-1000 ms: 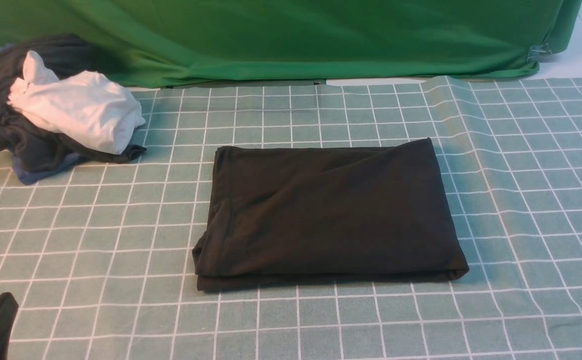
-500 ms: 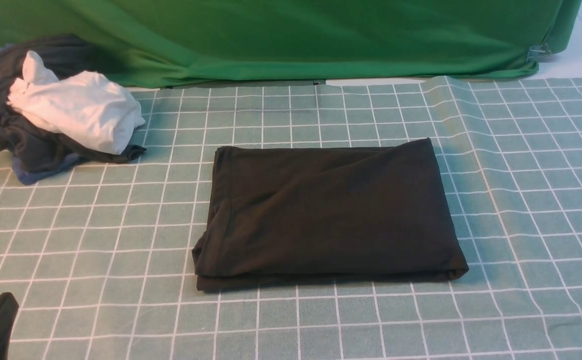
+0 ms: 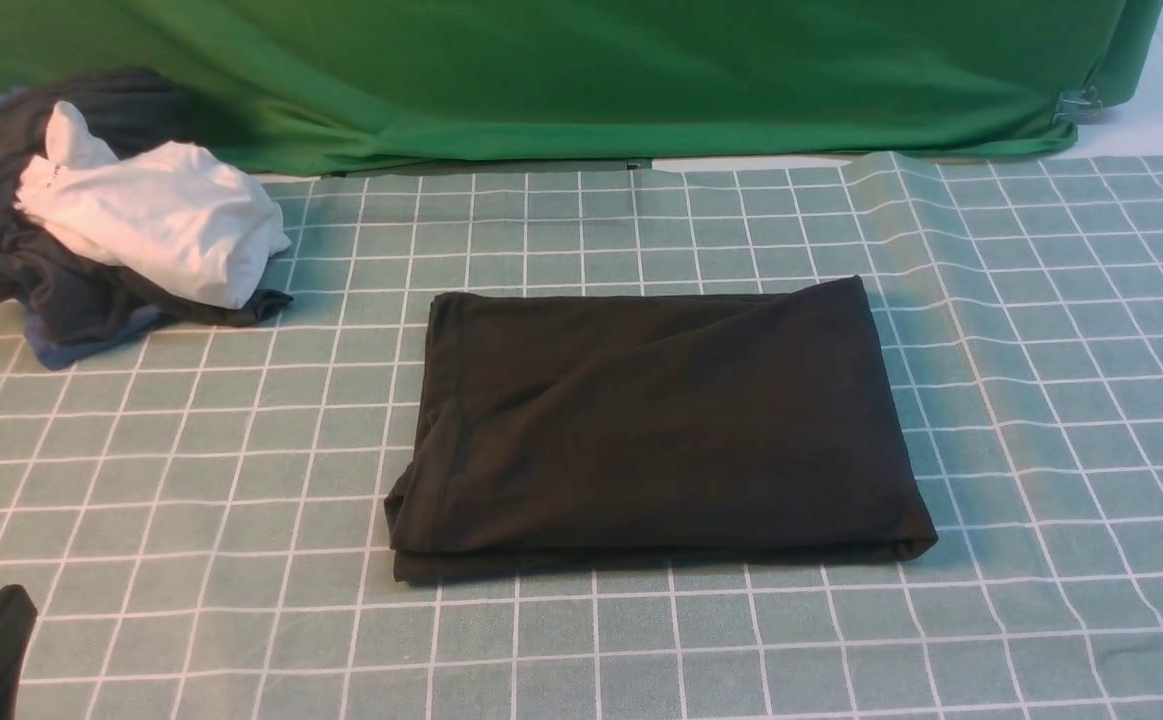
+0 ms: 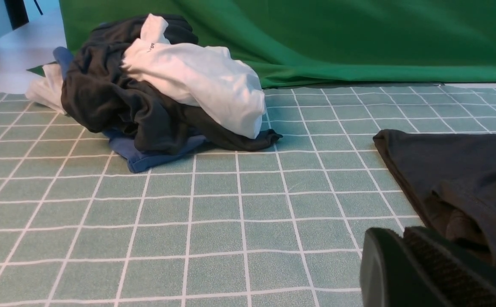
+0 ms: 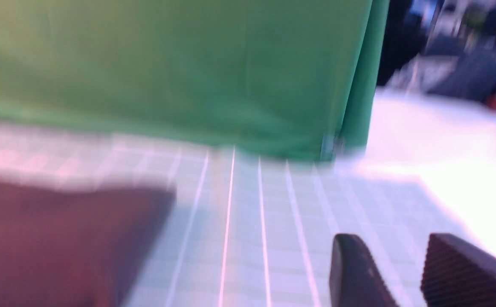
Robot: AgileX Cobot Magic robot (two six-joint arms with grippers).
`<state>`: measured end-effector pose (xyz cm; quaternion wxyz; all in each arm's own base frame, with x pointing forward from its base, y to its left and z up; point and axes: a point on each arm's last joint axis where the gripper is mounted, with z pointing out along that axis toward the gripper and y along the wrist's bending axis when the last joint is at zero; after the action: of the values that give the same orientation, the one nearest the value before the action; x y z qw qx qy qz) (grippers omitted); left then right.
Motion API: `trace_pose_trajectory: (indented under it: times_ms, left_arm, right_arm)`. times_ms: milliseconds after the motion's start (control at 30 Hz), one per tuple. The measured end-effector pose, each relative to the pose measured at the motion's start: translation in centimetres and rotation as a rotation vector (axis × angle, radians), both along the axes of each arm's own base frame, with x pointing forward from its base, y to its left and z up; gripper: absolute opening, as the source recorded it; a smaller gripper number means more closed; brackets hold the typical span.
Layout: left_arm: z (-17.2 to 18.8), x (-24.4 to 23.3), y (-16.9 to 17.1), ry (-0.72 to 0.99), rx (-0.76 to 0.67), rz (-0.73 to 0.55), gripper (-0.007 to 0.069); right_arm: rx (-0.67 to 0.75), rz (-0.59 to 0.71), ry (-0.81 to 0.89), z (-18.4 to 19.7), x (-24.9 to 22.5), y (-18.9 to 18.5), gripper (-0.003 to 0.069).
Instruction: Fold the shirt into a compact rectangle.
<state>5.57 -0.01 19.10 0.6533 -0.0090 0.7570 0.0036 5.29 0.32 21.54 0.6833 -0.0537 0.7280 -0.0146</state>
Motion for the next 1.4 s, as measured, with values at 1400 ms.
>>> trace_pose_trajectory:
  times_ms: [1400]
  left_arm:
    - [0.0,0.0,0.0,0.000,0.001,0.000,0.0013]
  right_arm:
    - [-0.016,-0.018,0.098,-2.6,0.3,-0.1,0.0237]
